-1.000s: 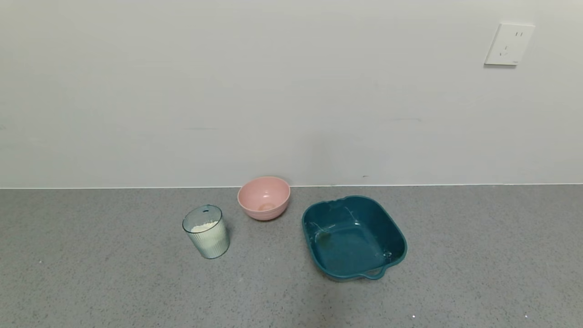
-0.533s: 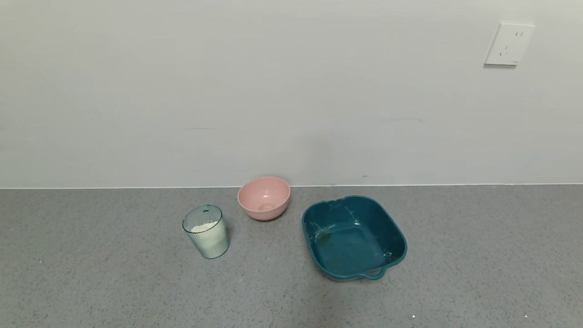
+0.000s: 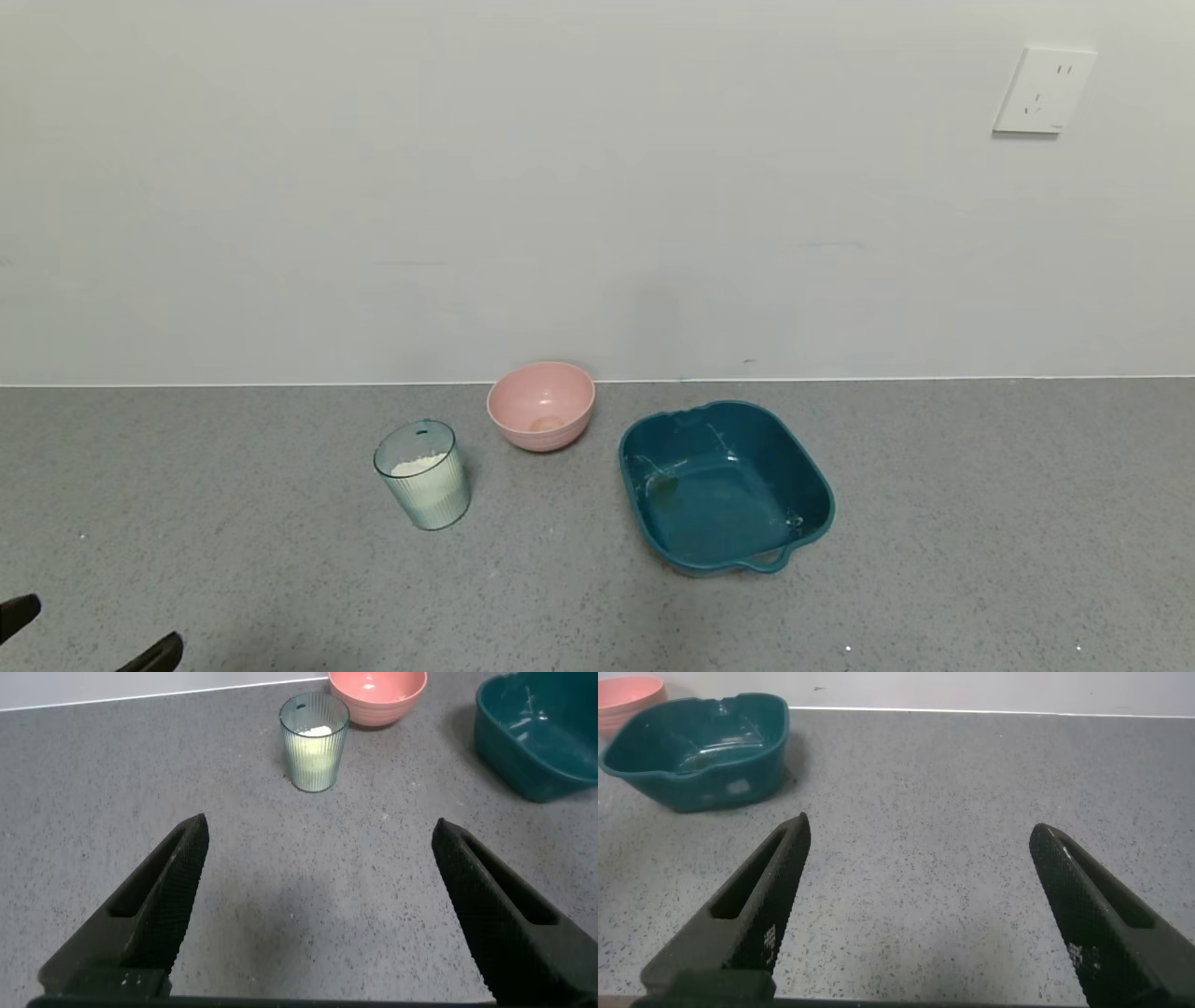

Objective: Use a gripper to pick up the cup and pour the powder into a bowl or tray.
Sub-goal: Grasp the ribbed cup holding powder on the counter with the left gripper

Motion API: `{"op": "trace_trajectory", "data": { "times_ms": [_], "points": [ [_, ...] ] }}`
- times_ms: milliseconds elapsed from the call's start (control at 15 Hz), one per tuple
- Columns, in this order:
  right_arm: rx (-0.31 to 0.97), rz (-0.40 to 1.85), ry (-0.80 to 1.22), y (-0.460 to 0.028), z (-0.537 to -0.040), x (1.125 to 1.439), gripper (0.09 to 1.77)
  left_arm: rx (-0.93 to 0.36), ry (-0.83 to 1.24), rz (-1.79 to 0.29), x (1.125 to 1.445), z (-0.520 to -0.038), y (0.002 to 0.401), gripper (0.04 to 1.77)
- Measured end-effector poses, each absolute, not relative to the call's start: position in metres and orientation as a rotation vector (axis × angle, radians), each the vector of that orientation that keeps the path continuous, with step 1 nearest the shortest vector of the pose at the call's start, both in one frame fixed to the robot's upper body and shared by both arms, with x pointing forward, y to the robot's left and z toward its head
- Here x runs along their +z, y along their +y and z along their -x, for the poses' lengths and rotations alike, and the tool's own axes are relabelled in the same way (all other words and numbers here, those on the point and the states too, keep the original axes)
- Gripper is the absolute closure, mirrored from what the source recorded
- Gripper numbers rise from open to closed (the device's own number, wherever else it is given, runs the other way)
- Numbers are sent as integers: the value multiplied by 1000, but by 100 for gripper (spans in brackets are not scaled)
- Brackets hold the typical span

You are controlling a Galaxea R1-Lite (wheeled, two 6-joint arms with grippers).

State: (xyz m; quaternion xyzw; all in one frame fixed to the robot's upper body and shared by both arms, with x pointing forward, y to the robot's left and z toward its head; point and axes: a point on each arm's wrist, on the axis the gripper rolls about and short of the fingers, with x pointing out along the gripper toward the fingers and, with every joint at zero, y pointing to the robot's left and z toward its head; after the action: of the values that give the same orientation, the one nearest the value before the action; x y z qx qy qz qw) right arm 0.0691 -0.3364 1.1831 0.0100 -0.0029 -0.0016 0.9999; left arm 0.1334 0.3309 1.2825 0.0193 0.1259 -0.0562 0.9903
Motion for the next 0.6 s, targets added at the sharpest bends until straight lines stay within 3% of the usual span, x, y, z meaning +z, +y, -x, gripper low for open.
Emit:
{"op": "trace_trajectory", "data": {
  "times_ms": [600],
  "points": [
    [-4, -20, -5, -336, -69, 1183, 15, -145, 372, -75, 1281, -215, 326, 9]
  ]
}}
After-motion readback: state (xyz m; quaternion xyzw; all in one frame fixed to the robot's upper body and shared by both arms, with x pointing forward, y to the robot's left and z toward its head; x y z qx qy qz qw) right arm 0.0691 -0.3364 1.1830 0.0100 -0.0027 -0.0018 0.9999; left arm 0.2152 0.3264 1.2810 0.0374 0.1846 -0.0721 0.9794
